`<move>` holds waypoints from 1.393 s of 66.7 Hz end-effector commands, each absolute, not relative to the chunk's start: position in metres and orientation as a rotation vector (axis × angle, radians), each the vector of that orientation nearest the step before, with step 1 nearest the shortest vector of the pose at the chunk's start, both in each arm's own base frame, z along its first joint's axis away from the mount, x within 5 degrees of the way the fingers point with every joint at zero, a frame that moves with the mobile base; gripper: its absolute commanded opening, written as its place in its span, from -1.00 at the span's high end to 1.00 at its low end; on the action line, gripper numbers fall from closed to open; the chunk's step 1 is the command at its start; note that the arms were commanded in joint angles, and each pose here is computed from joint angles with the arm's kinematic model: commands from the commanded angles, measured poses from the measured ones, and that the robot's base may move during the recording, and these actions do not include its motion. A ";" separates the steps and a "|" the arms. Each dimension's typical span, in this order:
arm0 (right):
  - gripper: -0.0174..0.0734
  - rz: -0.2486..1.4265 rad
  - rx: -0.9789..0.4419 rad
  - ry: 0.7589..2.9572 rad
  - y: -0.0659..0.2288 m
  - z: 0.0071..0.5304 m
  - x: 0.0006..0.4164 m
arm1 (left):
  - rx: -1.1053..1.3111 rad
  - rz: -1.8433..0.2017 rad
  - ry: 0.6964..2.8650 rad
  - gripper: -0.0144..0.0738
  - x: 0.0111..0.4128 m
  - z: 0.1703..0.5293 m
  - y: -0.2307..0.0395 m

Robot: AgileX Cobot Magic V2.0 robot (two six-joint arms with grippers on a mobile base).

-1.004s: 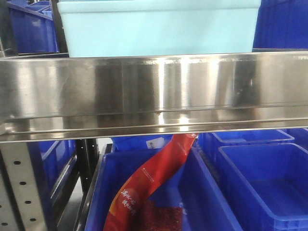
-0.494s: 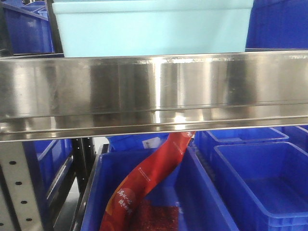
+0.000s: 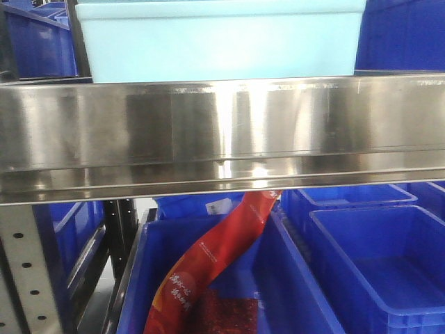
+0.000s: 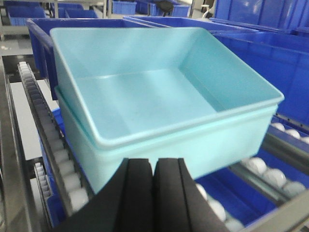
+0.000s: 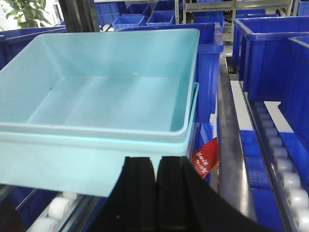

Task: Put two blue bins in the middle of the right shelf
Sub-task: 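Open both grippers and release the teal bin on the shelf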

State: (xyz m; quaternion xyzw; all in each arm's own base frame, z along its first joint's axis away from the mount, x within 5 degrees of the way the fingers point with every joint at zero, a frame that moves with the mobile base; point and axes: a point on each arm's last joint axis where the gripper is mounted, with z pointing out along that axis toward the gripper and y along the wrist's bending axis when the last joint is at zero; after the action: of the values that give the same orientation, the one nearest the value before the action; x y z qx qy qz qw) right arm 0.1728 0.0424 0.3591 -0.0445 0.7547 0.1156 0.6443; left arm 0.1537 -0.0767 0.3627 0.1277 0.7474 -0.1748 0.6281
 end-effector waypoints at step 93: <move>0.98 0.194 0.376 1.724 -0.005 0.196 0.071 | 0.261 -0.460 1.447 0.92 0.086 0.375 -0.043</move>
State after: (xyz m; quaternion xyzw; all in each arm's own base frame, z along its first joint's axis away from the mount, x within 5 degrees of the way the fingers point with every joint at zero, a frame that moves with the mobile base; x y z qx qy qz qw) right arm 0.0743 -0.0047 0.1988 0.1630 0.7715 0.0860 0.6089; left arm 0.0870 -0.0421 0.3736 0.1153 0.6618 -0.2017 0.7128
